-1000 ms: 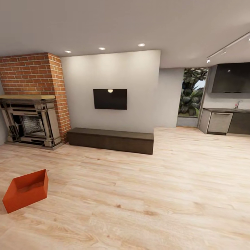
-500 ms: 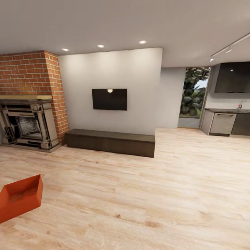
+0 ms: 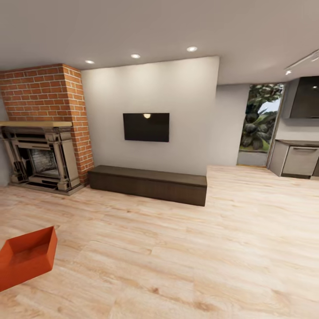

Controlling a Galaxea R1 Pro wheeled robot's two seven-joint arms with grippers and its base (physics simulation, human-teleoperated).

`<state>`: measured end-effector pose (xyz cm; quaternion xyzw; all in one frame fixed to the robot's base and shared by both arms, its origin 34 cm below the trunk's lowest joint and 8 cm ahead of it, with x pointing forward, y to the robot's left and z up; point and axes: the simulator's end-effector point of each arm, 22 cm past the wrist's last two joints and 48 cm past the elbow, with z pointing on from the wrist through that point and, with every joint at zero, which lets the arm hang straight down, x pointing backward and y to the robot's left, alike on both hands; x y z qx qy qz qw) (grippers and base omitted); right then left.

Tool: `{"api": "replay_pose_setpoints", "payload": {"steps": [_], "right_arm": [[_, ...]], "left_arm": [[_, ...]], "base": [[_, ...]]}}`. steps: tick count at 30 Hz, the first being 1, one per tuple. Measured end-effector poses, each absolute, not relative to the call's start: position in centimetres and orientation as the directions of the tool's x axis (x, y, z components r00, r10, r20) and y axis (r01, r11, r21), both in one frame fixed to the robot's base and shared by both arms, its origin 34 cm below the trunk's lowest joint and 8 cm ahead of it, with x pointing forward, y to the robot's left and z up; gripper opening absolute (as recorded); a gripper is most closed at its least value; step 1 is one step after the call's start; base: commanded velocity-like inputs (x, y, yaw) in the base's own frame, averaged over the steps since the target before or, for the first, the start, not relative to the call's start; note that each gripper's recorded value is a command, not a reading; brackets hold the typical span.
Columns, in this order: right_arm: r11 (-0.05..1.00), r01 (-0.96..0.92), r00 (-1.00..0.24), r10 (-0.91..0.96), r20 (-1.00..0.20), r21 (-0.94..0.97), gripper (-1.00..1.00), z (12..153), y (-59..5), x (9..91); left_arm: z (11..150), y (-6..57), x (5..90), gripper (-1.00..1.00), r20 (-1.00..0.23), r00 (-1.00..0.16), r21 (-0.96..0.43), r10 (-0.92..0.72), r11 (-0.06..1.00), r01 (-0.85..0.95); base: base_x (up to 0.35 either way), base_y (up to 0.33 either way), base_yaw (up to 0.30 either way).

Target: Move the two storage containers from the living room to the garage. In the garage, place one container on the floor and stack the other container on top of it (either order is fine).

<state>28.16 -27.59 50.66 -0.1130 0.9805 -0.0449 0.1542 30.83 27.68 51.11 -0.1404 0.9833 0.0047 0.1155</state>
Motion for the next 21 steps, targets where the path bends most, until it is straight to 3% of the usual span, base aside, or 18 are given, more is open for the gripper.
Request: {"api": "replay_pose_setpoints", "payload": {"steps": [21], "right_arm": [[0.970, -0.208, -0.926, -0.237, -0.296, -0.126, 1.00, 50.69, -27.63, 28.25]], "left_arm": [[51.08, 27.66, 30.72, 1.00, -0.225, -0.935, -0.022, -0.274, 0.961, -0.276]], "base": [[0.327, 0.000, 0.273]]}}
